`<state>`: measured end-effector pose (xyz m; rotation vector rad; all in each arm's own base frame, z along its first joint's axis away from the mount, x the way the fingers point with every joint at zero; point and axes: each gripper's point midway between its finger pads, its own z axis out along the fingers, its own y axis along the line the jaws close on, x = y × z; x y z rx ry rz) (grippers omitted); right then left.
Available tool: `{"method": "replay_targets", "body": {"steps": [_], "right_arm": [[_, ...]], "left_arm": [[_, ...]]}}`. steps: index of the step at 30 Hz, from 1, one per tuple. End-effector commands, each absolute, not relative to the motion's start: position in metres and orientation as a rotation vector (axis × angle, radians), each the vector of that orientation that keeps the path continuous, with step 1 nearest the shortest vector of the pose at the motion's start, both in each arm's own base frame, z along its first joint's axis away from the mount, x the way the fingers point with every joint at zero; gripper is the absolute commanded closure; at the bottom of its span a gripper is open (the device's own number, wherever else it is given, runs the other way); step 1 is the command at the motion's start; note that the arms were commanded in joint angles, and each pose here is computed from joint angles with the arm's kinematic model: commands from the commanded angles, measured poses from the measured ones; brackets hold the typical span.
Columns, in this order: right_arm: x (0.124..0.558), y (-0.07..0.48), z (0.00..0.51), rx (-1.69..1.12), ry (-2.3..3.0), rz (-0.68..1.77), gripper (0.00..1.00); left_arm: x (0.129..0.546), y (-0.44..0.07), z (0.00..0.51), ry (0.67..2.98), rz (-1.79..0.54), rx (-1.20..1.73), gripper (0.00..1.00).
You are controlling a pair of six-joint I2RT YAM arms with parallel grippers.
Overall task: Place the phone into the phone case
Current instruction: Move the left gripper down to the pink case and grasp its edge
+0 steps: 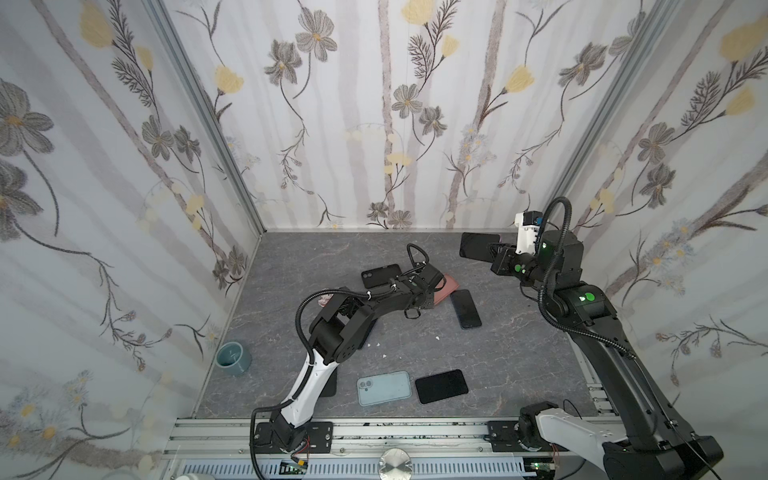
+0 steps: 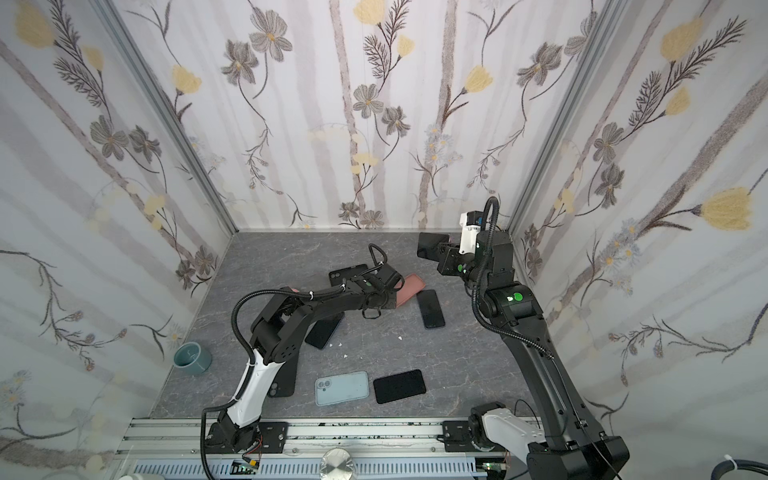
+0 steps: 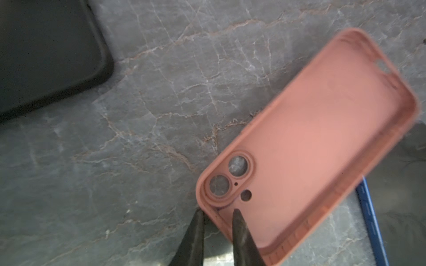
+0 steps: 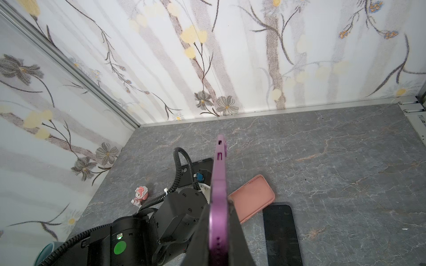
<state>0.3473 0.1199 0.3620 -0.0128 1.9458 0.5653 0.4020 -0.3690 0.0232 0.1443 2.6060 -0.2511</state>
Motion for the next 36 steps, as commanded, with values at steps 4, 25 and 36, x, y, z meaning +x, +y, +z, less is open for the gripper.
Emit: {"method": "replay_targets", "body": {"steps": [4,25,36], "right_arm": [[0.353,0.132,0.362,-0.026,1.942,0.640,1.00],[0.320,0.202,0.242,0.015,2.264,0.854,1.00],[0.314,0.227,0.200,0.108,2.344,1.056,1.00]], "left_arm": [[0.394,-0.332,0.017,2.623,-0.027,0.243,0.88],[0.307,-0.284,0.024,2.754,-0.226,0.207,0.83],[0.323,-0.276,0.057,2.720,-0.417,0.082,0.70]]}}
